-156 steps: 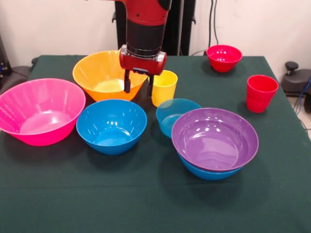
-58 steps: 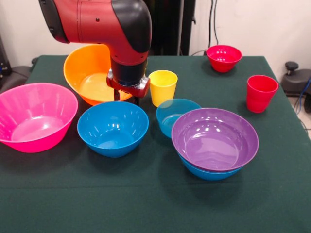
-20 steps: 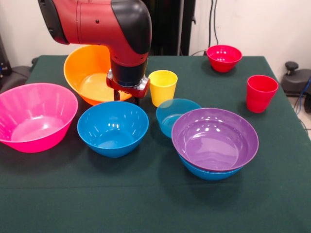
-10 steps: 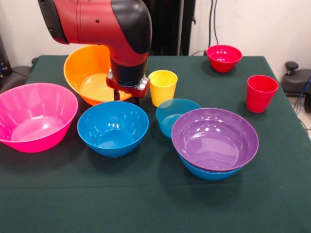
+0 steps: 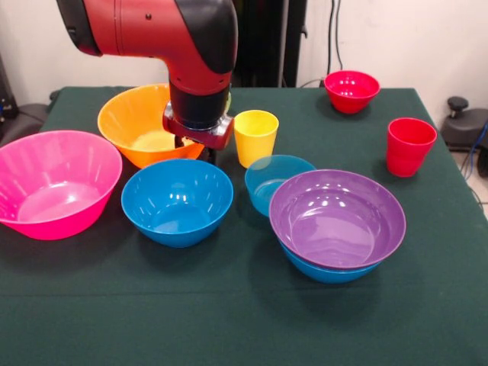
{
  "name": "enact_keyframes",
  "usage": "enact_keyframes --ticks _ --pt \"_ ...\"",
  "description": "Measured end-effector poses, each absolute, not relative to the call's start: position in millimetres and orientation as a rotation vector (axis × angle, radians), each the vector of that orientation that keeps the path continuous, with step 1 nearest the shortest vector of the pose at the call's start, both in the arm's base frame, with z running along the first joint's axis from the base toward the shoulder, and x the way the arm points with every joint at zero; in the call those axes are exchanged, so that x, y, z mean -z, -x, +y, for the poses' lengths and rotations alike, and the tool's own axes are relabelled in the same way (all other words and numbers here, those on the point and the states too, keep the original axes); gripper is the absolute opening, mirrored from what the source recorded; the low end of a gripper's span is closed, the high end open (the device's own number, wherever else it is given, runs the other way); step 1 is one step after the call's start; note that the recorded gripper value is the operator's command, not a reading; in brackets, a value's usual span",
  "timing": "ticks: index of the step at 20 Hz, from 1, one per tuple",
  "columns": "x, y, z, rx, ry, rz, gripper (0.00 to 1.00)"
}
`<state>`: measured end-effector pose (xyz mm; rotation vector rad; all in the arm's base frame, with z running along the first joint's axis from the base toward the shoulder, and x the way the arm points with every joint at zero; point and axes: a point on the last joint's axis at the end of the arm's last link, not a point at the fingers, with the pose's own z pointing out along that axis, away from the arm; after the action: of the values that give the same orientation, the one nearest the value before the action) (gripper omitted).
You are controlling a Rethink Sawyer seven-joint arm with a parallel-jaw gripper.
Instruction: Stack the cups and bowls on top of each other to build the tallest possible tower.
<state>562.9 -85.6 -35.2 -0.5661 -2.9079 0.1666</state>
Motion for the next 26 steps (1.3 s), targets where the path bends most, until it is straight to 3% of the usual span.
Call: enact_keyframes --ticks 15,20,26 --pt "29.0 -574.9 -96.4 -0.150 0.600 -2.923 1.00" --pt "14.2 -580.8 -98.1 -0.164 0.605 -2.916 1.00" --pt "-30.2 -596.6 -92.3 -0.160 0.639 -2.898 1.00"
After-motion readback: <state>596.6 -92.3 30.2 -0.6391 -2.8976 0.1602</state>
